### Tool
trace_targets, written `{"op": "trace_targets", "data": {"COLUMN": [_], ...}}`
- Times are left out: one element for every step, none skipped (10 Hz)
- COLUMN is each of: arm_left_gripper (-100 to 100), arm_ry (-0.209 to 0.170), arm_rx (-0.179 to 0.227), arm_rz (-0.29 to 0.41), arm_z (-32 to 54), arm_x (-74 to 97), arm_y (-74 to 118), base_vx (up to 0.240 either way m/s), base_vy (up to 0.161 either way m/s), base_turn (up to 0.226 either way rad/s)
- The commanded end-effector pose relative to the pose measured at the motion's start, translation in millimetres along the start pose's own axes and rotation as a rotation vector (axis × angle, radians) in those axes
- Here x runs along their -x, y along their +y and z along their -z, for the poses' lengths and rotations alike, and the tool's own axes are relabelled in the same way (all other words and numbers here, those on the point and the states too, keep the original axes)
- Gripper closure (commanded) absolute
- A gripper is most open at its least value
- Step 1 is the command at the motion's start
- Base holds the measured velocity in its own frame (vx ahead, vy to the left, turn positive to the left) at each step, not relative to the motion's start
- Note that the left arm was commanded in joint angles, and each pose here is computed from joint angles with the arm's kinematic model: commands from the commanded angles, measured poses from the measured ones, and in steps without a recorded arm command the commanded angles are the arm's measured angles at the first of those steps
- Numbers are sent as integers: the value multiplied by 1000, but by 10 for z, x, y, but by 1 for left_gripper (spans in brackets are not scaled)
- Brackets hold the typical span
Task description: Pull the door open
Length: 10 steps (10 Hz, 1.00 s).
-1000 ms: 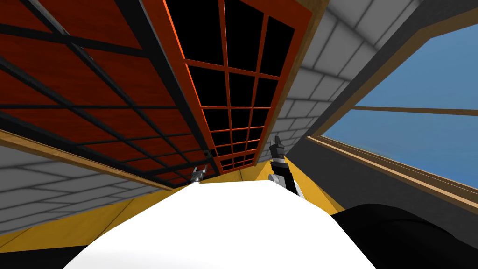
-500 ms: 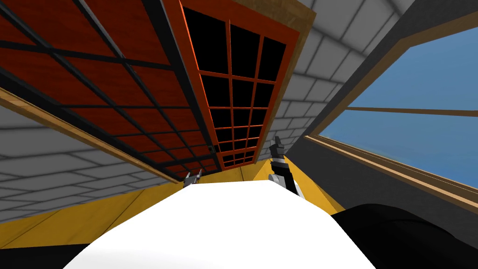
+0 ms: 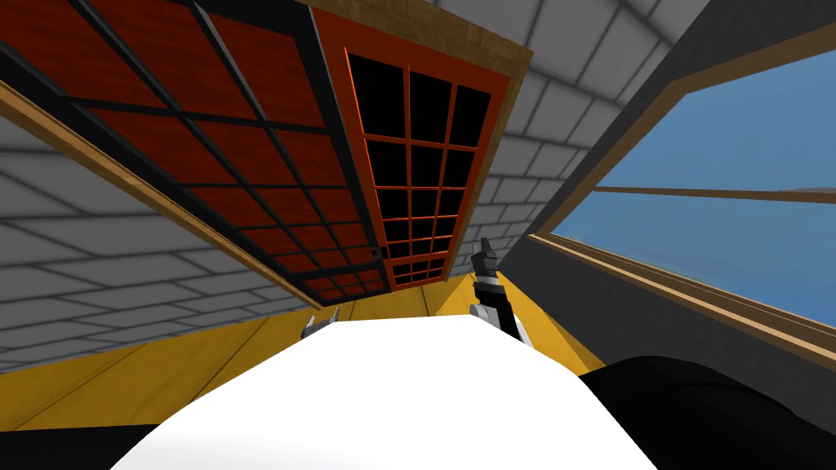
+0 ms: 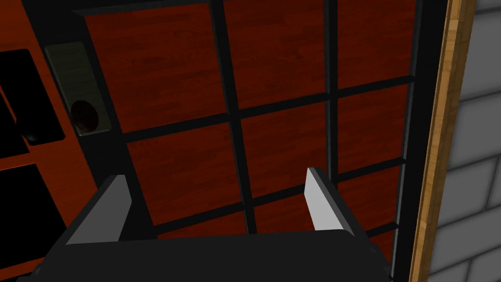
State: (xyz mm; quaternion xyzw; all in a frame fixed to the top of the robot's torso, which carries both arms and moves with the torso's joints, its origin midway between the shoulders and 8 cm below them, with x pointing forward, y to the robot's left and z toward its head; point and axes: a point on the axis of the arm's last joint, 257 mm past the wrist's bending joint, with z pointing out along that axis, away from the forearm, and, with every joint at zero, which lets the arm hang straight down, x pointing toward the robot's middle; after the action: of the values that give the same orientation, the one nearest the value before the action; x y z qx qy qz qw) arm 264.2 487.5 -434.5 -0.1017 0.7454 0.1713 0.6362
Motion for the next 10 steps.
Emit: {"op": "trace_targets", "data": {"arm_left_gripper": [-100, -100, -100, -100, -100, -100, -100, -100, -100, -100], "arm_ry": [8, 37, 46, 46, 54, 71, 84, 94, 102, 99], "arm_rx": [12, 59, 72, 72, 85, 115, 141, 164, 186, 203], "arm_rz": [-7, -24, -28, -28, -32, -39, -42, -43, -40, -24], "arm_z": [29, 136, 169, 169, 198, 263, 312, 348, 365, 314], "arm_x": [11, -88, -117, -117, -142, -197, -242, -278, -309, -318], "arm_y": [64, 305, 374, 374, 434, 565, 662, 733, 776, 728], "base_vx": [-91, -139, -152, -83, -41, -71, -88, -73, -47, 47], "base_vy": [15, 26, 39, 18, 2, 15, 29, 41, 49, 66], "base_turn": [1, -1, -1, 0, -12, -29, -53, -76, -108, -216]}}
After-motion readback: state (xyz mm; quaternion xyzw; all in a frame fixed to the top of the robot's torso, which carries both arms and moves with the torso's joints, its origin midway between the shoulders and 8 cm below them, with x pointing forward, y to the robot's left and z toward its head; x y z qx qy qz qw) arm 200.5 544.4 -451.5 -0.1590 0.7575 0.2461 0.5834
